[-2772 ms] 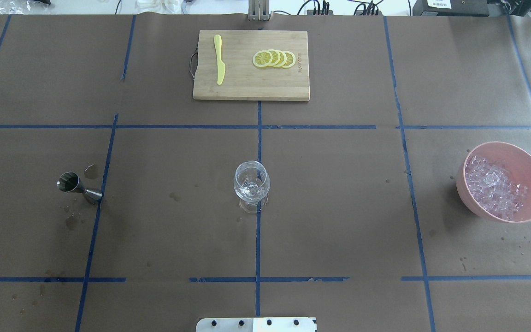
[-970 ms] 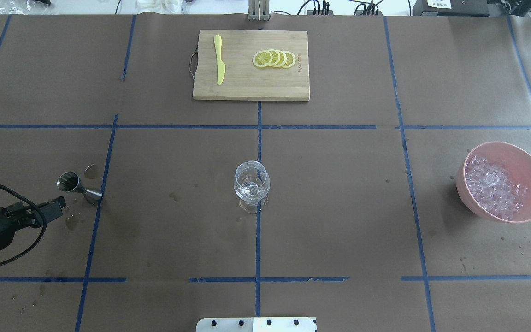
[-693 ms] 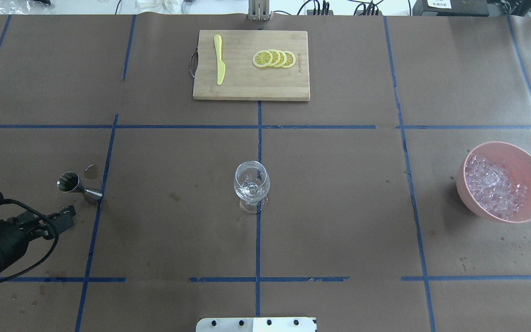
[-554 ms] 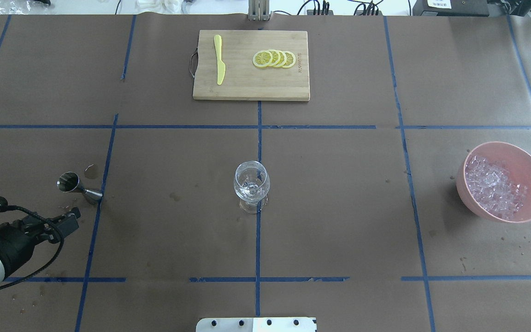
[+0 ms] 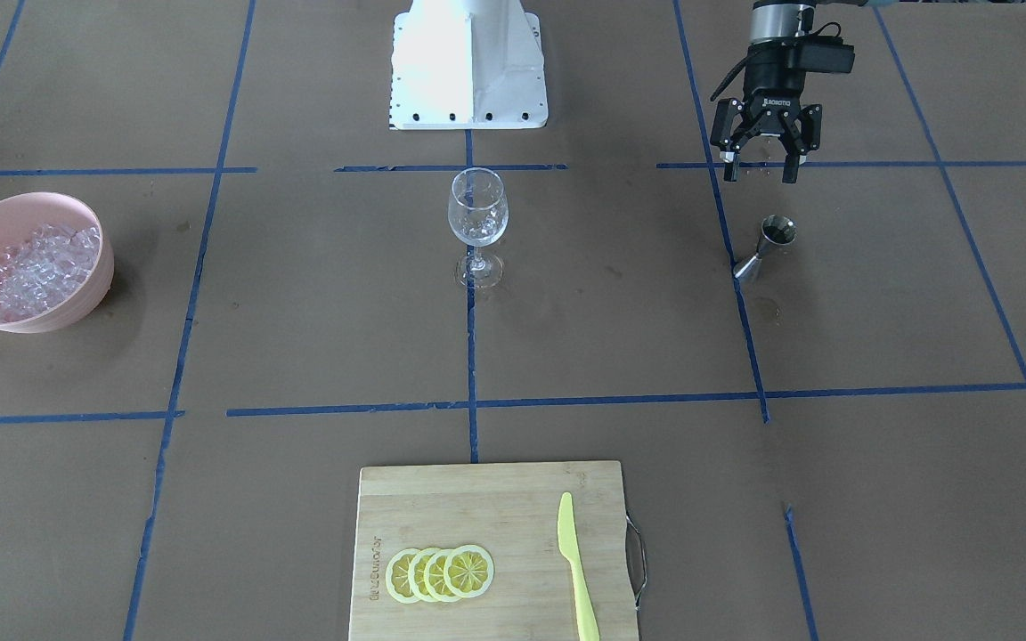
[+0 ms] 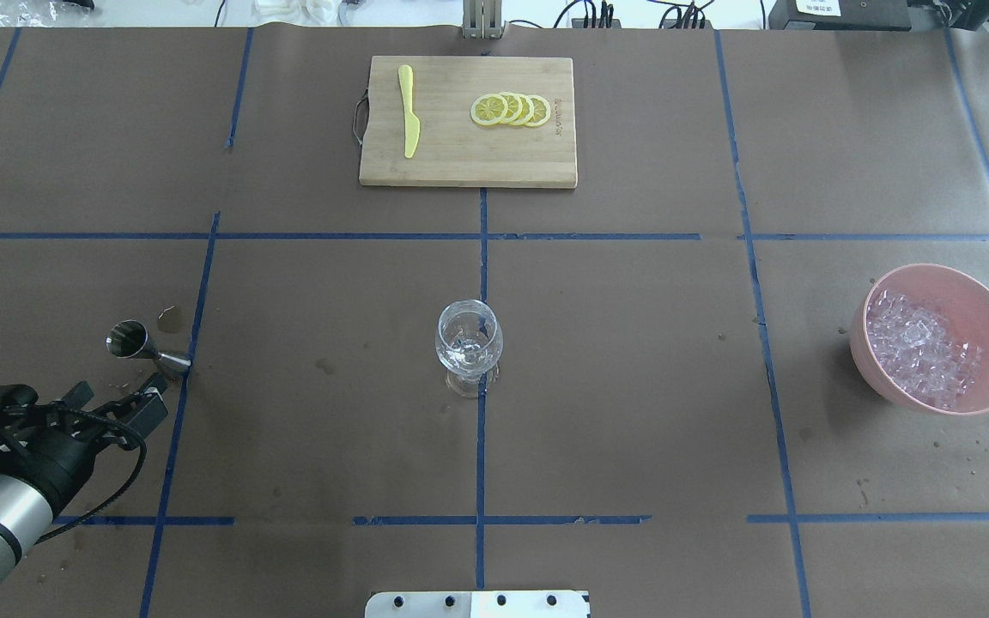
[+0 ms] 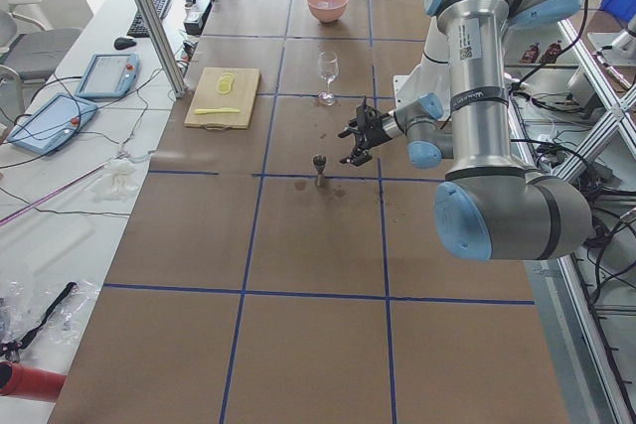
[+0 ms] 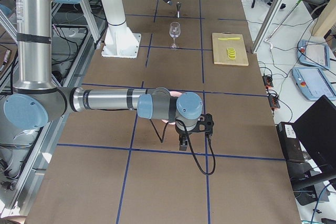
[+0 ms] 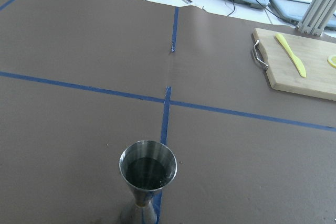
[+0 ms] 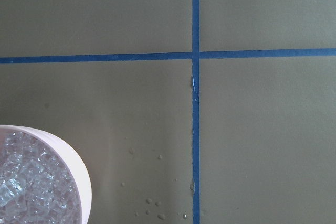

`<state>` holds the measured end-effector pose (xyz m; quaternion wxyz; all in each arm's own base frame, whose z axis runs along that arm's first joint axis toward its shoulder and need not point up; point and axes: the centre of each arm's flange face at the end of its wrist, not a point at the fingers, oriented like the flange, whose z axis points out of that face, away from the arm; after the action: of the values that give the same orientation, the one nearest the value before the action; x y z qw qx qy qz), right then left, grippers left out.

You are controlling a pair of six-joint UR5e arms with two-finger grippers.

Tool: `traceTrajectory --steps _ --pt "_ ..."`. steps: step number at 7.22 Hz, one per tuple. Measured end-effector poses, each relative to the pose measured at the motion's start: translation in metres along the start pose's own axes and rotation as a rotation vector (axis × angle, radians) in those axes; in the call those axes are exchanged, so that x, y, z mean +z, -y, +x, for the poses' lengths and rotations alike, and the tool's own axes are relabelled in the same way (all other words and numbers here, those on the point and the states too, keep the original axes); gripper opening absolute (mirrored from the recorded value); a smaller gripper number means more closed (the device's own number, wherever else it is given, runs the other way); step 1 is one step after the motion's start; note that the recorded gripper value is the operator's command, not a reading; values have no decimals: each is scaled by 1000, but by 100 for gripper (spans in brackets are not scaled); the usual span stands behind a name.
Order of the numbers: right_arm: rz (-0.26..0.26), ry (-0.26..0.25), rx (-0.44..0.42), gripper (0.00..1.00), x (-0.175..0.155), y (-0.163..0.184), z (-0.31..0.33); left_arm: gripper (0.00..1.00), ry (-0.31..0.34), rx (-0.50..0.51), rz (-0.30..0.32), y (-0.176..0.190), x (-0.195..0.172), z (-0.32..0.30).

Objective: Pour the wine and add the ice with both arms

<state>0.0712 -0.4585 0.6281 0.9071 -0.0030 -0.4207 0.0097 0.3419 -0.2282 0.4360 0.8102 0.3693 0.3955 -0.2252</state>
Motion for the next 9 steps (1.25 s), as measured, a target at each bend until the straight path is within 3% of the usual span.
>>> traceTrajectory --steps 3,7,8,9 --pt "0 0 -3 100 0 0 0 100 36 4 57 -23 19 -22" --pt "1 -2 -5 100 0 0 0 99 2 -5 185 -61 48 7" --pt "1 -3 -5 100 0 0 0 97 -2 -7 219 -60 50 9" --pt "1 -3 -5 100 0 0 0 89 -2 -2 243 -61 52 8"
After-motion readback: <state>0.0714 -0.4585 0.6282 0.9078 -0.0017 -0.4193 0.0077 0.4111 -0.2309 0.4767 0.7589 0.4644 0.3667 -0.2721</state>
